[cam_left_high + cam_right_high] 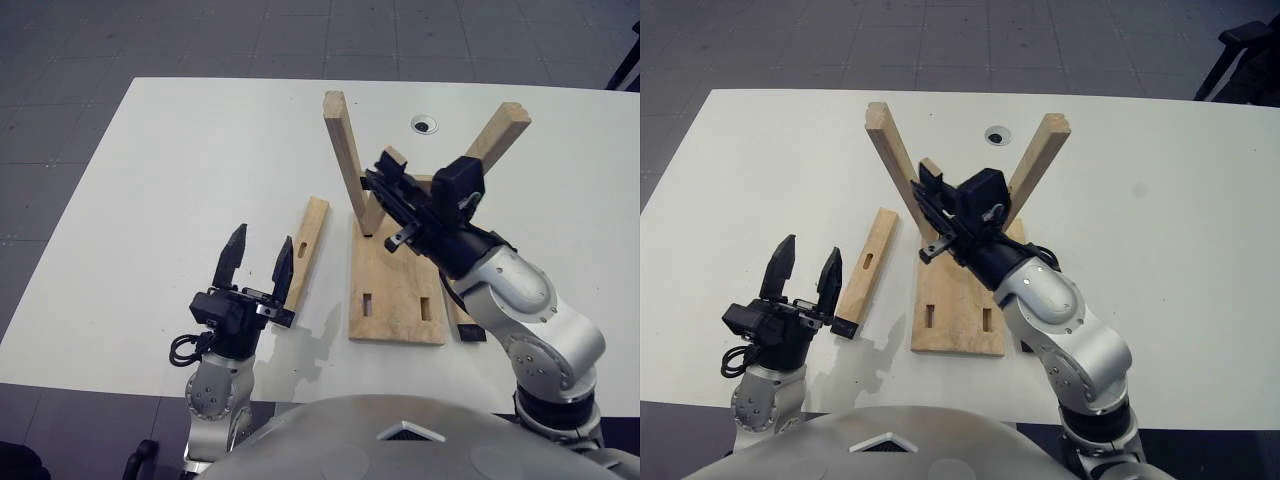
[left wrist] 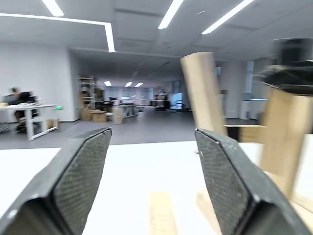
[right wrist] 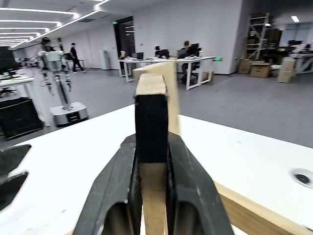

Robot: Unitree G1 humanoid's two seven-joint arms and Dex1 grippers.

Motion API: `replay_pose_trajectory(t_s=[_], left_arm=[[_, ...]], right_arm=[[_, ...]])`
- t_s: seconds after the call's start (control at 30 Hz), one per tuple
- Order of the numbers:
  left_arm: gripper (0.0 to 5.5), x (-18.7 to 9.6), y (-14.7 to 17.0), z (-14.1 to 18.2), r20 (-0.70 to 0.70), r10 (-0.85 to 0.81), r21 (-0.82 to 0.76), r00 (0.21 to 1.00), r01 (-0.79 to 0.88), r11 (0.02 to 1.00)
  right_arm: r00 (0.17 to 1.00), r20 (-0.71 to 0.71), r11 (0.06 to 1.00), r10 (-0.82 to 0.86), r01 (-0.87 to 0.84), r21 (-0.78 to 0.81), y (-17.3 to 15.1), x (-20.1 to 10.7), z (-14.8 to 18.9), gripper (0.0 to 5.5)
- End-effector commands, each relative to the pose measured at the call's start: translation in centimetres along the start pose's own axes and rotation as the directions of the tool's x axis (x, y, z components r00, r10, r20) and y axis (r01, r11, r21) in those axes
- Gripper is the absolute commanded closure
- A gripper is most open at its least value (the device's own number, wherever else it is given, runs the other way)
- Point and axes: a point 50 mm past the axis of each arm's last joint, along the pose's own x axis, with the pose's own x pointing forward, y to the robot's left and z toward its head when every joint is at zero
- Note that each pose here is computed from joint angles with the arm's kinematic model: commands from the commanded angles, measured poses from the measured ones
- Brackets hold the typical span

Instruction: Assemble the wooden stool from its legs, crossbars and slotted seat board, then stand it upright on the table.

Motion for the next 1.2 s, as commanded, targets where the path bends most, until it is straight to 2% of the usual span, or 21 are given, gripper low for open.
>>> replay_pose_trajectory(t_s=[0.03, 0.13, 0.27, 0.3, 0.4, 0.63, 1.2], left_arm=[[2.34, 2.3, 2.0, -0.2, -0.065, 0.206, 0.082, 0.976, -0.201, 0.976], [2.34, 4.8, 4.5, 0.2, -0.043, 0.315, 0.183, 0.948, -0.302, 0.935], [2.34, 7.0, 7.0, 0.4, -0.089, 0.409, 0.2, 0.908, -0.385, 0.901], [2.34, 7.1, 6.8, 0.1, -0.134, 0.38, 0.168, 0.915, -0.357, 0.919], [1.82, 7.1, 6.2, -0.5, -0.224, 0.29, 0.062, 0.931, -0.283, 0.957], [0.82, 7.1, 6.2, -0.6, -0.257, 0.33, 0.109, 0.908, -0.313, 0.944], [0.82, 6.9, 5.3, -1.2, -0.275, 0.339, 0.142, 0.9, -0.311, 0.94]], right_arm=[[0.991, -0.044, 0.99, -0.128, 0.125, -0.069, -1.1, -3.0, -0.6, 5.1], [0.974, -0.082, 0.974, -0.209, 0.2, -0.106, -1.9, -4.7, -1.3, 5.1], [0.94, -0.125, 0.945, -0.317, 0.301, -0.13, -3.2, -6.5, -2.3, 5.1], [0.931, -0.131, 0.937, -0.341, 0.324, -0.132, -3.6, -6.8, -2.6, 5.1], [0.897, -0.139, 0.906, -0.419, 0.403, -0.13, -5.0, -7.5, -3.3, 5.1], [0.87, -0.133, 0.878, -0.475, 0.459, -0.136, -6.4, -7.8, -4.1, 5.1], [0.905, -0.116, 0.909, -0.409, 0.392, -0.142, -4.6, -5.9, -4.5, 5.1]])
